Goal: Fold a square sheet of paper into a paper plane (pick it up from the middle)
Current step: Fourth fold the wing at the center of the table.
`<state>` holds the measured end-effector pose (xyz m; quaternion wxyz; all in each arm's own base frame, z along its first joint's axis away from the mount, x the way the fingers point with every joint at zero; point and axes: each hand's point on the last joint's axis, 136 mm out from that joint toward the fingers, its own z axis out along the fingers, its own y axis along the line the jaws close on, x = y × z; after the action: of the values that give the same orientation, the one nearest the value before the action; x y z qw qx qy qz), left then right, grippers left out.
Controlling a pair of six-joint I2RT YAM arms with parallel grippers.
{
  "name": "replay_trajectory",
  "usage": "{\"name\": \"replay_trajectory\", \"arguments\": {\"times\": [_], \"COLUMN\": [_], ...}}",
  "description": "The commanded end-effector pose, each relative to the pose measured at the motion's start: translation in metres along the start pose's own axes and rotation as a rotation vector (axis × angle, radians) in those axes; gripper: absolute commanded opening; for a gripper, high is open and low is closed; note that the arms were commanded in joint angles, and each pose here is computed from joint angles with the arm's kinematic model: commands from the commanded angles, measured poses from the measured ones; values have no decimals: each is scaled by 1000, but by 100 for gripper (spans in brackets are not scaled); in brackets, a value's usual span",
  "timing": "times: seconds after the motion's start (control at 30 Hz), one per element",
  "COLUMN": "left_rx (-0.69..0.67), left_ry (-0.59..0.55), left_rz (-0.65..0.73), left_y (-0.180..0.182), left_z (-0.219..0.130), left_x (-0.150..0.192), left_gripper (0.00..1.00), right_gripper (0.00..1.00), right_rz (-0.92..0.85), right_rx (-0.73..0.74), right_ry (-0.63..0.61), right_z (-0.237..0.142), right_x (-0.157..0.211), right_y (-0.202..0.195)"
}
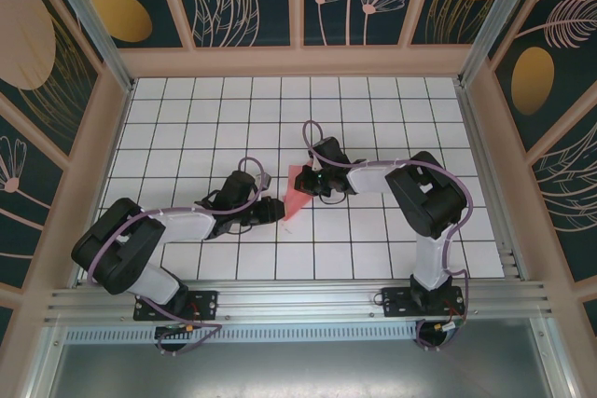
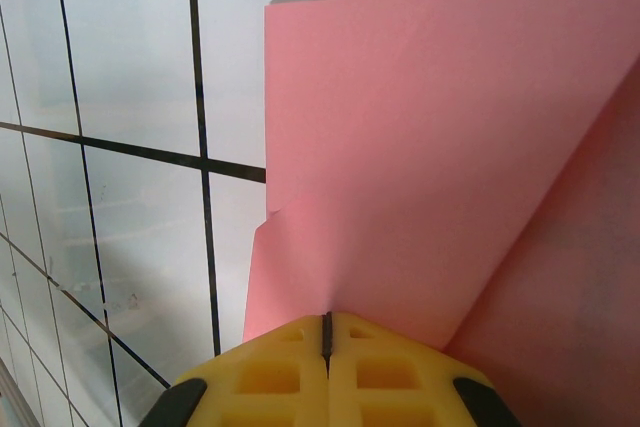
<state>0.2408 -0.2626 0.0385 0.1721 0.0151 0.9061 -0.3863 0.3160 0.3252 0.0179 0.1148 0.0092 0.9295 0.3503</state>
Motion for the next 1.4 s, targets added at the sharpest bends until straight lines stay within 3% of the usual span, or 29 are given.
{"name": "replay_trajectory", "arguments": {"times": [0.0,0.4,0.73,1.03,1.37], "left_rx": [-10,28,29,48,93], "left_ry": [-6,47,83,54,88], "left_rz": [23,45,89,100,100], "left_y": [-3,-9,-7,-14,-18], "left_z": [0,12,23,20,30], "left_x": [-3,4,15,10,14], "left_gripper": [24,8,6,12,0], "right_gripper": [4,5,5,6,6], "right_rz": [18,22,19,-7,3], "right_rx": [96,94,99,65,89], "right_ry": [49,54,58,42,54], "right_z": [7,9,10,4,8], "right_x": [21,24,26,20,27], "right_y": [-27,-28,-29,-16,-27]}}
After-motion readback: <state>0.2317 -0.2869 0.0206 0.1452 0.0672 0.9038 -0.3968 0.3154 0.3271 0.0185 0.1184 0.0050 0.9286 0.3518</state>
